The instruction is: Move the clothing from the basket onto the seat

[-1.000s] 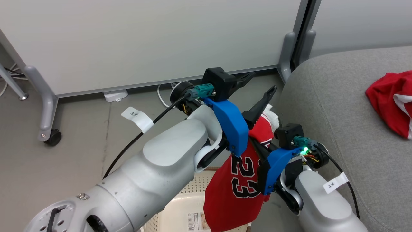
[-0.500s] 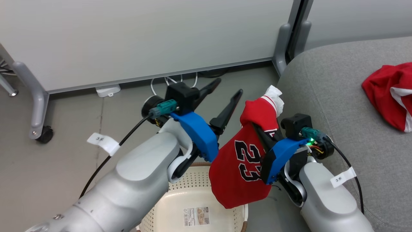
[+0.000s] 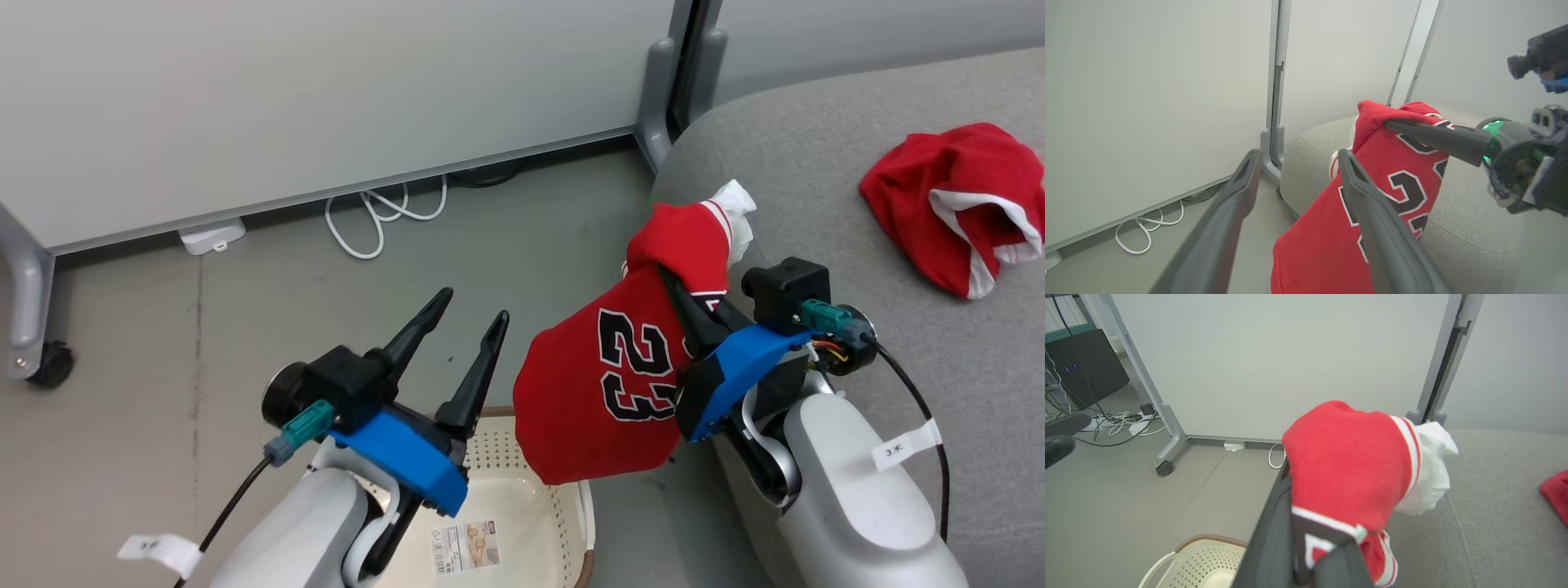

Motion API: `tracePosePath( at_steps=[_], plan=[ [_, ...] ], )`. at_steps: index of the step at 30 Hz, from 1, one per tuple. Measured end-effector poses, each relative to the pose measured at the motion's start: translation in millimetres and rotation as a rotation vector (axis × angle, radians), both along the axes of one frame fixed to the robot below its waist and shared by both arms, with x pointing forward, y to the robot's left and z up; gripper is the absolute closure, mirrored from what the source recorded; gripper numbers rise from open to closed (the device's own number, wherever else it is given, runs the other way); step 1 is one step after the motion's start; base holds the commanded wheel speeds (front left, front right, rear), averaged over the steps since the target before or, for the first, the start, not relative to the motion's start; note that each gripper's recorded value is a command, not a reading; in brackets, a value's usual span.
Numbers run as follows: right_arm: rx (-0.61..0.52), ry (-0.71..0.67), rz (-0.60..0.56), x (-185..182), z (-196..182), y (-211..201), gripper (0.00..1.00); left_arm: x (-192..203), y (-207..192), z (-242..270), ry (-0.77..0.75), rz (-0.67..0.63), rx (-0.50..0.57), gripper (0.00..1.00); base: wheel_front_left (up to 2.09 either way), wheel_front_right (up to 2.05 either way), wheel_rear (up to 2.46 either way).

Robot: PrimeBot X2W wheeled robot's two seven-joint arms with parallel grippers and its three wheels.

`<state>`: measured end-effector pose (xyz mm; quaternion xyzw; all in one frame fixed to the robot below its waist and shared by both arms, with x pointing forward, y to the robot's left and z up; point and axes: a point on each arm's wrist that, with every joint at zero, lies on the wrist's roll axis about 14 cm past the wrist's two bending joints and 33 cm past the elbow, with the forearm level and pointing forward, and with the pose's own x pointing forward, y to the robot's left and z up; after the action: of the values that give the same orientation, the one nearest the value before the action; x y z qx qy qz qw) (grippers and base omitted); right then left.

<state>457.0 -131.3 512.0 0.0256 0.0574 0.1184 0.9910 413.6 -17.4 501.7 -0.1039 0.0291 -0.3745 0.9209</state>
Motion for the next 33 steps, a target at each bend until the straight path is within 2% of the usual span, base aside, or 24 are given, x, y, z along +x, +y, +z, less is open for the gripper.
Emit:
tracePosePath(
  at_steps=[13, 24, 33],
  plan=[
    [0.001, 0.008, -0.114, -34, 5, -42, 1.00, -20, -2, -27, 0.030, 0.005, -0.001, 0.00, 0.00, 0.00, 0.00],
    [0.000, 0.028, -0.260, -70, 0, -90, 1.00, -27, -36, -31, 0.025, -0.096, 0.003, 0.00, 0.00, 0.00, 0.00],
    [0.005, 0.039, -0.328, -92, -3, -109, 1.00, -34, -56, -30, 0.027, -0.164, -0.003, 0.00, 0.00, 0.00, 0.00]
  ],
)
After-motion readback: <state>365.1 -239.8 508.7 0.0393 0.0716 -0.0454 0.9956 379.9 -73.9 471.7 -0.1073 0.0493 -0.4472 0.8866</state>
